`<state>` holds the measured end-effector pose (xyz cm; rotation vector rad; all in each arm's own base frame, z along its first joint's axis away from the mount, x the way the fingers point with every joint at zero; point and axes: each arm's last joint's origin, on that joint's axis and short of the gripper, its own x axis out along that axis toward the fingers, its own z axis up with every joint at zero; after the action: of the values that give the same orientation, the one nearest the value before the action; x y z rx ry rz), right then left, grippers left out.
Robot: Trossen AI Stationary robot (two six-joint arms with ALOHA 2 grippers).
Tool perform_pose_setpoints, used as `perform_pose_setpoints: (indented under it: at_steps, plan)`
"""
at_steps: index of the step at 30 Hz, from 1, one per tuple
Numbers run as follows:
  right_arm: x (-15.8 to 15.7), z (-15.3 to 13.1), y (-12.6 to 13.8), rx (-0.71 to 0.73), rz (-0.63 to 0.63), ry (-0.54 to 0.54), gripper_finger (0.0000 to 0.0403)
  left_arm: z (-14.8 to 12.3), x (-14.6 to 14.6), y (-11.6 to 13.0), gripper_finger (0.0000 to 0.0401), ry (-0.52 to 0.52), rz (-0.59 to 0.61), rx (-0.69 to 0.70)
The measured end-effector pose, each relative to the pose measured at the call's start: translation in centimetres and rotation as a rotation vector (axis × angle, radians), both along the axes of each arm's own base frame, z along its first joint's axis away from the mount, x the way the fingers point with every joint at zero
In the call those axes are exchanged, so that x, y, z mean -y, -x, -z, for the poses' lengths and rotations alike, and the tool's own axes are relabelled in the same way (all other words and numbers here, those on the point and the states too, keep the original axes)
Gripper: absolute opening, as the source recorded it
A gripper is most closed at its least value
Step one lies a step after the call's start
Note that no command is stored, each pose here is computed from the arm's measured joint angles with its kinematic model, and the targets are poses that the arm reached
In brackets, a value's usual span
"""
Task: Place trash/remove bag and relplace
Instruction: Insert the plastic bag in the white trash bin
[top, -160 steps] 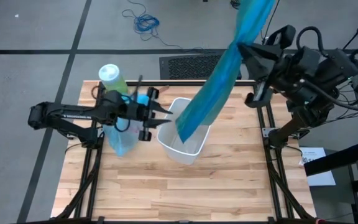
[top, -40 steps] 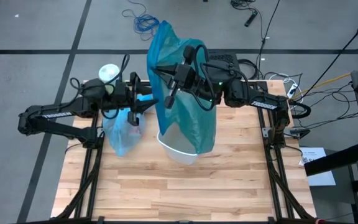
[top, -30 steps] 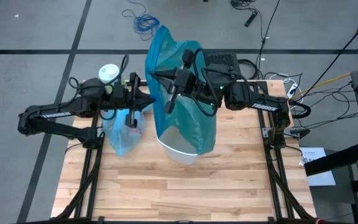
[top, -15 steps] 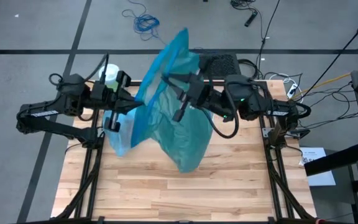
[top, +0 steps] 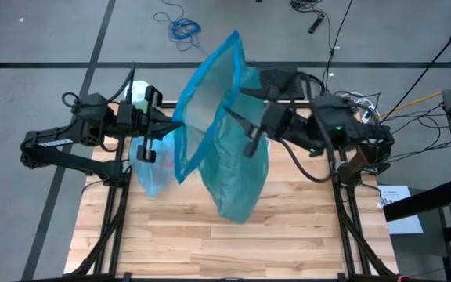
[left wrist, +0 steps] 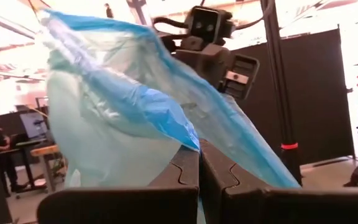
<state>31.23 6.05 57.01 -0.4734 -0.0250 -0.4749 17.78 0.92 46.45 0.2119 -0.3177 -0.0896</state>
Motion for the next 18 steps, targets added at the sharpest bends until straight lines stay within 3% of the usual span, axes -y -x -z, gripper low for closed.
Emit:
perform_pose_setpoints:
  at_steps: [7,18]
  plan:
    - [-1.2,-0.7,1.7,-0.002,0.094,0.009,0.0199,0.0,-0.1,0.0,0.0000,0.006,-0.037,0.005]
    - [-1.3,-0.8,1.5,0.003,0.133,0.036,0.0204,-0.1,-0.3,0.0,0.0000,0.002,-0.110,0.012]
